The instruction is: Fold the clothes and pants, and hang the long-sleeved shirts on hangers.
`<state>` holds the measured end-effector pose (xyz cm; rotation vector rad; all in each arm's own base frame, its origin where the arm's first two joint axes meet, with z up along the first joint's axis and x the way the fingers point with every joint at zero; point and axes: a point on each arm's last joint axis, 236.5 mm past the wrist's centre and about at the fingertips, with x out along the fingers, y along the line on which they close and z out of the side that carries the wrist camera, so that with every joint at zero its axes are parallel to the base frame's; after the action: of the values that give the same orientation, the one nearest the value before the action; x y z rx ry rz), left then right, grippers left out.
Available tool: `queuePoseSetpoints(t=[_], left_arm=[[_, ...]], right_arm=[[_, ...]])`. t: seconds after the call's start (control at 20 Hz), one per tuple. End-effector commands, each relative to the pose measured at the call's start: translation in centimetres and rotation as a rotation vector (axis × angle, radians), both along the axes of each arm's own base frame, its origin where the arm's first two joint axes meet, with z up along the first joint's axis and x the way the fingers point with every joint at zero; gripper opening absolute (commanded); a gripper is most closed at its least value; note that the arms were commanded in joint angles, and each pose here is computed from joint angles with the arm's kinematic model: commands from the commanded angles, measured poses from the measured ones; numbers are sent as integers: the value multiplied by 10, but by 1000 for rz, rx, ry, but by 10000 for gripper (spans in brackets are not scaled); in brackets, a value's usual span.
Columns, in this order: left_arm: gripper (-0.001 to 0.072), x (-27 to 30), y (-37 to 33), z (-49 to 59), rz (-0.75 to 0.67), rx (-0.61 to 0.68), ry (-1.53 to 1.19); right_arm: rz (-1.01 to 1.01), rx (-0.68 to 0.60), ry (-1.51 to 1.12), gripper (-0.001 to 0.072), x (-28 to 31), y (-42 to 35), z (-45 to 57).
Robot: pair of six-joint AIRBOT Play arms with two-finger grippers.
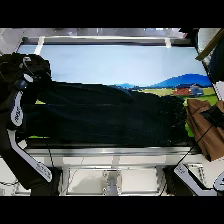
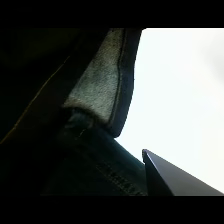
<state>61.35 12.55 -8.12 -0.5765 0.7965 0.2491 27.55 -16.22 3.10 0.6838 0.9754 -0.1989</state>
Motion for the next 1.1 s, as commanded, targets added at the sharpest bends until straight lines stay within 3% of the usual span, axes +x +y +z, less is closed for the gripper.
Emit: queuePoseSetpoints(t=[0.0, 0.1, 0.15, 0.25, 0.3, 0.6, 0.8, 0.9, 1.05], left_arm=[[493, 5, -5, -8, -13, -5, 11], [484, -2, -10, -22, -26, -23, 58], [393, -6, -11, -27, -32, -31, 81], [49, -8, -12, -26, -56, -18, 86], [16, -7, -12, -21, -64, -10, 80], [16, 14, -10, 130, -76, 73, -169], [15, -14, -26, 256, -185, 232, -329], [14, -42, -31, 278, -245, 302, -289], [14, -102, -8, 221, -299, 440, 12]], right_arm=[[0, 1, 0, 338, 0, 0, 0], [-1, 1, 0, 338, 0, 0, 0], [-1, 1, 0, 339, 0, 0, 0], [-1, 1, 0, 338, 0, 0, 0], [-1, 1, 0, 339, 0, 0, 0], [1, -25, -19, 338, 4, -6, 11], [11, -46, -35, 338, 8, -9, 25], [17, -46, -35, 339, 8, -9, 27], [23, -42, -27, 338, 6, -7, 26]])
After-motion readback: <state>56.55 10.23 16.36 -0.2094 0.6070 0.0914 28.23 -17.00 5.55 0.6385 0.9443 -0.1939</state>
